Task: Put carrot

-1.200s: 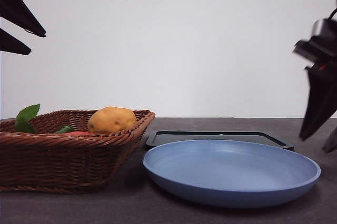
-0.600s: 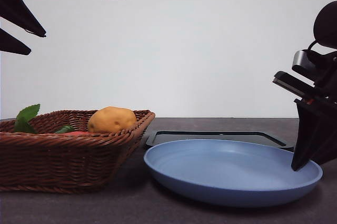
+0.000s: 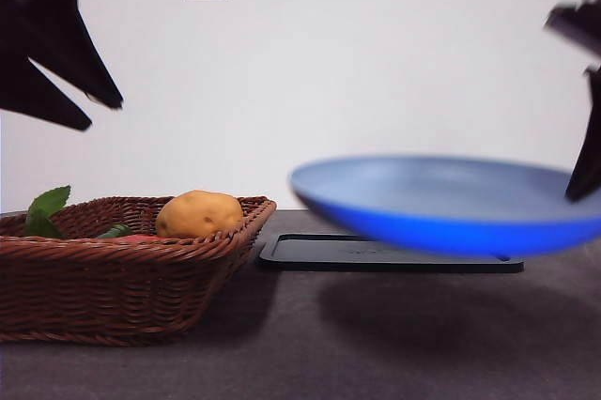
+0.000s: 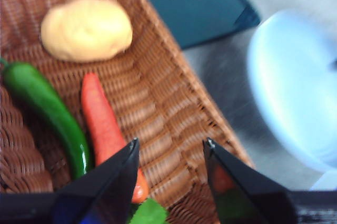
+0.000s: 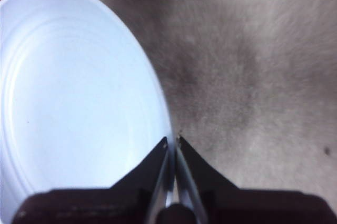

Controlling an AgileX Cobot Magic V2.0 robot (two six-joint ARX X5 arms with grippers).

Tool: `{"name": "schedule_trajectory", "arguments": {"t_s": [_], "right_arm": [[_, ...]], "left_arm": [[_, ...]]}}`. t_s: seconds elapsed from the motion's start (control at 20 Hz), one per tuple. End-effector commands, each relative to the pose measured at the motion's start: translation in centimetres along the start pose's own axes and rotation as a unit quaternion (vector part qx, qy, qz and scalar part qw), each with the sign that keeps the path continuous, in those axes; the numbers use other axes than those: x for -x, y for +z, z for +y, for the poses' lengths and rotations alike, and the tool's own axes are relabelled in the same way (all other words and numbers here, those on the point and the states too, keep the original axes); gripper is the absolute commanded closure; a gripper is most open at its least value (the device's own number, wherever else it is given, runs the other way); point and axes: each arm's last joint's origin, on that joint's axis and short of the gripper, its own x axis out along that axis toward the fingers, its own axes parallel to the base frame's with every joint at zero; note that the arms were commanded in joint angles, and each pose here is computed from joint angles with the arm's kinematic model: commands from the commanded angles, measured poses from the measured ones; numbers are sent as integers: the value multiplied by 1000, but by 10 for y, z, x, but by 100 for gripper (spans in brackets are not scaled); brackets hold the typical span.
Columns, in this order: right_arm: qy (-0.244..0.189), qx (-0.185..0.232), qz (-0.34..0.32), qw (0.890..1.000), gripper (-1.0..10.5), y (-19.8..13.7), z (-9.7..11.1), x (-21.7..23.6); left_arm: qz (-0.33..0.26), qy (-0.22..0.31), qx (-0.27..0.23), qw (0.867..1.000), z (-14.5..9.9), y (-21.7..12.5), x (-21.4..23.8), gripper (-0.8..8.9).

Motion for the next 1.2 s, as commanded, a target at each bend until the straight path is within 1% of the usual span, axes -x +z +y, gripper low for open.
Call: {"name": "schedule_trajectory", "arguments": {"t_s": [0.05, 0.25, 0.45, 0.55, 0.65, 0.75, 0.85, 1.1, 1.15, 1.2], "right_arm": [[5, 2, -35, 999, 943, -1, 3, 19], [8, 9, -81, 997, 943, -10, 7, 44], [13, 18, -105, 994, 943, -15, 10, 54], [14, 18, -107, 994, 943, -15, 11, 55], [13, 18, -107, 994, 943, -15, 11, 55], [13, 18, -107, 994, 943, -15, 10, 55], [13, 18, -107, 994, 943, -15, 10, 55], [13, 19, -107, 994, 943, -15, 11, 55], [13, 19, -107, 994, 943, -15, 11, 55], [13, 19, -107, 994, 943, -15, 11, 55]], "left_arm": [[15, 14, -11, 1000, -5, 11, -7, 590], [50, 54, -27, 997, -7, 30, -29, 591], [109, 91, -30, 989, -3, 41, -61, 591], [144, 95, -24, 985, 0, 42, -80, 592], [175, 101, -22, 979, 4, 35, -97, 593], [201, 128, -27, 971, 7, 28, -110, 593], [212, 145, -34, 966, 7, 23, -118, 593], [221, 139, -48, 964, 5, 21, -122, 596], [225, 138, -49, 963, 5, 20, -121, 613], [233, 138, -54, 961, 6, 19, -121, 665]]}}
